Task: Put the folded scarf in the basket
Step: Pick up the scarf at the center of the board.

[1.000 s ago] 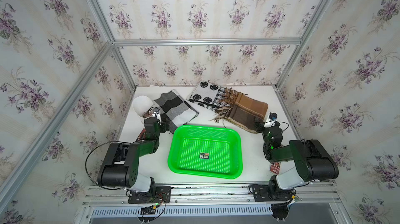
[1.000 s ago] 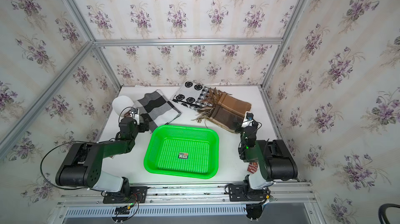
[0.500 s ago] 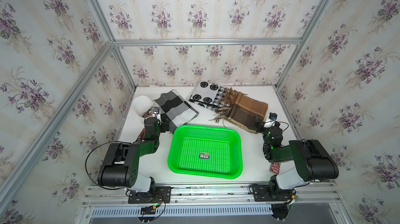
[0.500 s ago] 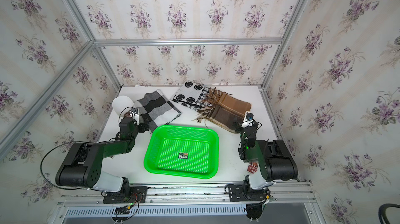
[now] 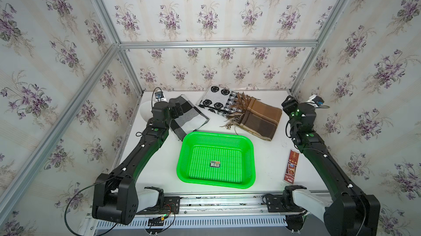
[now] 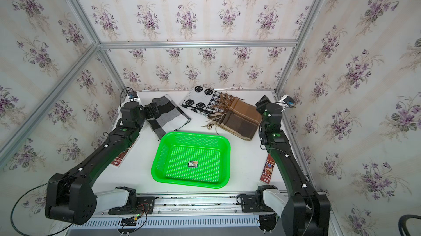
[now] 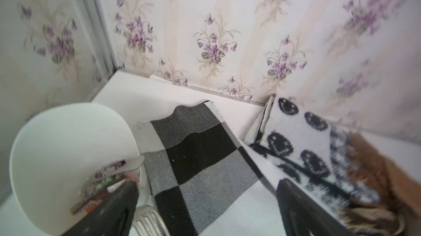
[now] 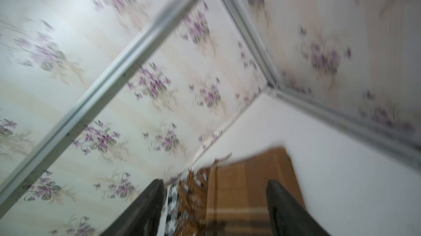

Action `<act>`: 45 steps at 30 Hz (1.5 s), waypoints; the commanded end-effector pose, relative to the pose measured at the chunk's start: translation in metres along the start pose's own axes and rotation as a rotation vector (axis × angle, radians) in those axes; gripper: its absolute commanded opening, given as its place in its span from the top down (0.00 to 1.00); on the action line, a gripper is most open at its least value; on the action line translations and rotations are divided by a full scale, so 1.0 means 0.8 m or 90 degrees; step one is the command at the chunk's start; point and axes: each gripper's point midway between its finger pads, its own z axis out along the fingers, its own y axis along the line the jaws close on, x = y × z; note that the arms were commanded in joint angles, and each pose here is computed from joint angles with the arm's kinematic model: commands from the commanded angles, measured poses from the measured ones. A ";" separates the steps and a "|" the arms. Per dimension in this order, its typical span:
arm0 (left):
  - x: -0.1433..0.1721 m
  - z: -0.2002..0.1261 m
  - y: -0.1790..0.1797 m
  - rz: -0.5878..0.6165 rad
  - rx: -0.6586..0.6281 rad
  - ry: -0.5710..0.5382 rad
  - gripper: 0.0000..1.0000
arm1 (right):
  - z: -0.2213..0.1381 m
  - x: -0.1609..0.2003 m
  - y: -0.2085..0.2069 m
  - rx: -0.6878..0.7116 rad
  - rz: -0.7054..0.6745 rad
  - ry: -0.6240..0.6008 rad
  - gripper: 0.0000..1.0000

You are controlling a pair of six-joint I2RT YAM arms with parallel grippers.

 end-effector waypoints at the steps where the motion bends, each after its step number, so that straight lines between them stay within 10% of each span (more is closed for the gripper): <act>1: 0.062 0.000 -0.025 -0.162 0.020 0.221 0.02 | -0.025 0.119 -0.082 0.157 0.154 0.223 0.30; 8: 0.117 -0.018 -0.159 0.027 0.067 0.433 0.04 | -0.001 0.168 -0.136 0.248 0.121 0.262 0.24; 21: 0.148 -0.052 -0.261 0.076 0.184 0.469 0.06 | 0.033 0.228 -0.164 0.232 0.112 0.380 0.33; 32: 0.165 -0.058 -0.308 0.080 0.249 0.493 0.07 | 0.031 0.186 -0.222 0.385 0.006 0.318 0.99; 45: 0.258 -0.034 -0.434 0.138 0.354 0.565 0.14 | 0.018 0.114 -0.288 0.462 0.016 0.274 1.00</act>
